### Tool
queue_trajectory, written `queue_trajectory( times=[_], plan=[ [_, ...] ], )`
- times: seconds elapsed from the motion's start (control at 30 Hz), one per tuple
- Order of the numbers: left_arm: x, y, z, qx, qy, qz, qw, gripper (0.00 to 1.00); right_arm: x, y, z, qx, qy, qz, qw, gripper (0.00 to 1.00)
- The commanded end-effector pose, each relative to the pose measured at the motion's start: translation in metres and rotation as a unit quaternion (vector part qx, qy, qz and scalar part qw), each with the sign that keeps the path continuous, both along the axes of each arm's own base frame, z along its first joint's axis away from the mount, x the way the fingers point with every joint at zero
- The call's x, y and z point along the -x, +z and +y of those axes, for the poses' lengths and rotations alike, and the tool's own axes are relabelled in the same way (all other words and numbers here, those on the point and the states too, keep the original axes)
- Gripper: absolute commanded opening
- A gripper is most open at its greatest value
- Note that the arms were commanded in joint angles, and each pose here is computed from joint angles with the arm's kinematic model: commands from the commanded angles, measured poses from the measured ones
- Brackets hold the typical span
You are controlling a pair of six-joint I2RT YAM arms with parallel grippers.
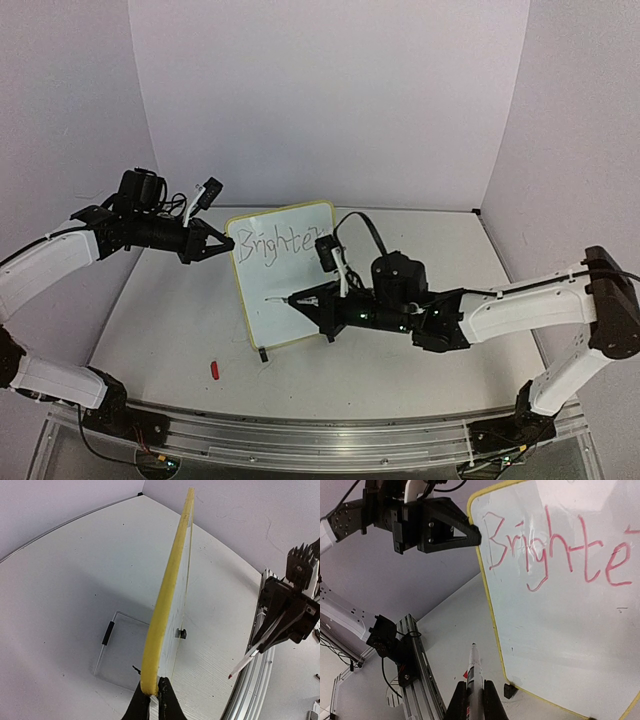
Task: Write a sentence on the whiteboard
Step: Write on the whiteboard at the center of the board.
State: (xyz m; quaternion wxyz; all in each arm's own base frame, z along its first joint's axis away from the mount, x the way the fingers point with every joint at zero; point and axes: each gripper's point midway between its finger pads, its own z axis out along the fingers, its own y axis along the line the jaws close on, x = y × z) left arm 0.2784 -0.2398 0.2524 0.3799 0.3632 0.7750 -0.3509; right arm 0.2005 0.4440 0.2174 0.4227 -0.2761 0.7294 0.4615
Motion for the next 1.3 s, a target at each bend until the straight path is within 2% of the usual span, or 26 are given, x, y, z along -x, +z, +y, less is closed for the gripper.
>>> queue_trajectory(
  times=[0.0,0.3,0.63,1.27],
  plan=[
    [0.006,-0.043,0.008,-0.071,0.007,0.037,0.997,0.0,-0.005,0.004,0.029,-0.019,-0.019,-0.022,0.999,0.0],
    [0.006,-0.043,0.008,-0.071,0.007,0.036,0.997,0.0,-0.022,-0.005,0.041,-0.056,-0.07,-0.027,0.996,0.0],
    [0.006,-0.044,0.007,-0.071,0.006,0.038,0.997,0.0,-0.031,-0.003,0.059,-0.061,-0.075,-0.038,0.995,0.0],
    [0.006,-0.044,0.007,-0.071,0.004,0.037,0.997,0.0,-0.053,-0.022,0.05,-0.028,-0.148,-0.023,0.988,0.0]
  ],
)
